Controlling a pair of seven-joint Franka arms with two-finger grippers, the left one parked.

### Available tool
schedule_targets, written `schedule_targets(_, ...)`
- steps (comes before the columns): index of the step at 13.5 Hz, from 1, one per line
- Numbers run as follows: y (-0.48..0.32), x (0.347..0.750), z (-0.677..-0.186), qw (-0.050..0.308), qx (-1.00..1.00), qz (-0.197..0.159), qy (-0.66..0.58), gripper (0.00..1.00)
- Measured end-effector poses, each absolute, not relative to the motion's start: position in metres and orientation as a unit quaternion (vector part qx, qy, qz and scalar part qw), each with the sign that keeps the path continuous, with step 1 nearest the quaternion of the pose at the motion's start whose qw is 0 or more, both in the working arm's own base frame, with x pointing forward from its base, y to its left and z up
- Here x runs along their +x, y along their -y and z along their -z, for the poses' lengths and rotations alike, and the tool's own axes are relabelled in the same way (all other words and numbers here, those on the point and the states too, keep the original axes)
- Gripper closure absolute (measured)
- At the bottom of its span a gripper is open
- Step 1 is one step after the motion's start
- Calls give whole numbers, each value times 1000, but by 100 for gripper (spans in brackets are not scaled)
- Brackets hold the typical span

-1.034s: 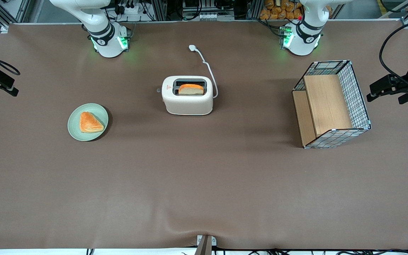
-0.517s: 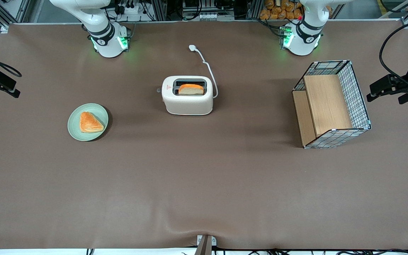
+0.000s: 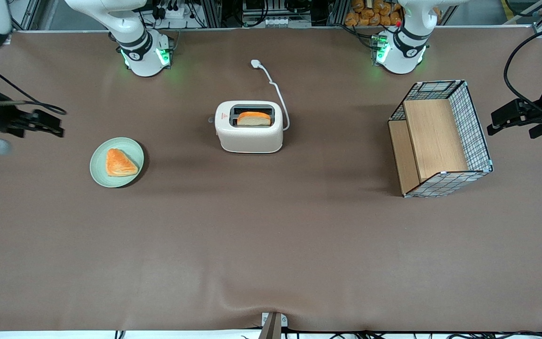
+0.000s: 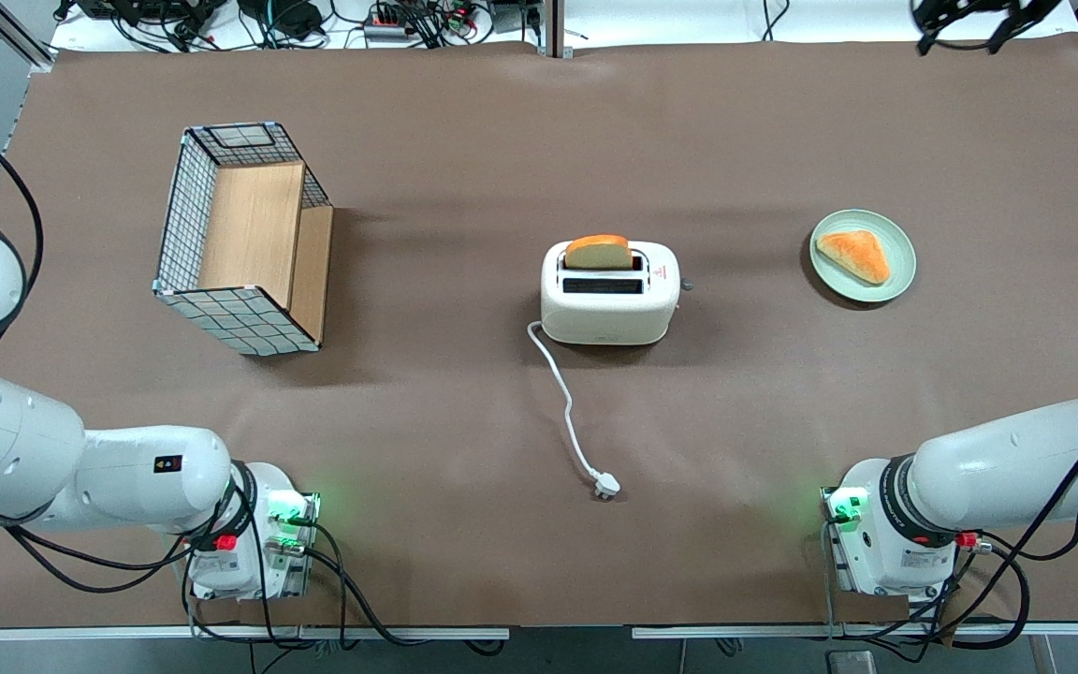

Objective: Press toaster button with right arm
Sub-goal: 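Swing the right gripper down beside the toaster's lever side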

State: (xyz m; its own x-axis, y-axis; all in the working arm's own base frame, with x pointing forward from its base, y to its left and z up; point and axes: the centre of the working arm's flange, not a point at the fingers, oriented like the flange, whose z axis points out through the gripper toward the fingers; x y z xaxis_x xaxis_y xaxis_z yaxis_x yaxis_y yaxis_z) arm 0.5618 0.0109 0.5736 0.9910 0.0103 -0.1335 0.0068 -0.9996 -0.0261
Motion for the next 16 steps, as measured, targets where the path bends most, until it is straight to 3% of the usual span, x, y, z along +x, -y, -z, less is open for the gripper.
schedule_targets(1,-22,561,-565,24,-997,-77,6,0)
schedule_targets(2,-32,559,-557,34,-995,-89,7,9)
schedule_targets(6,-59,543,-504,70,-986,-150,10,55)
schedule_targets(10,-83,524,-464,112,-976,-187,10,99)
schedule_targets(16,-132,475,-389,167,-972,-166,-1,99)
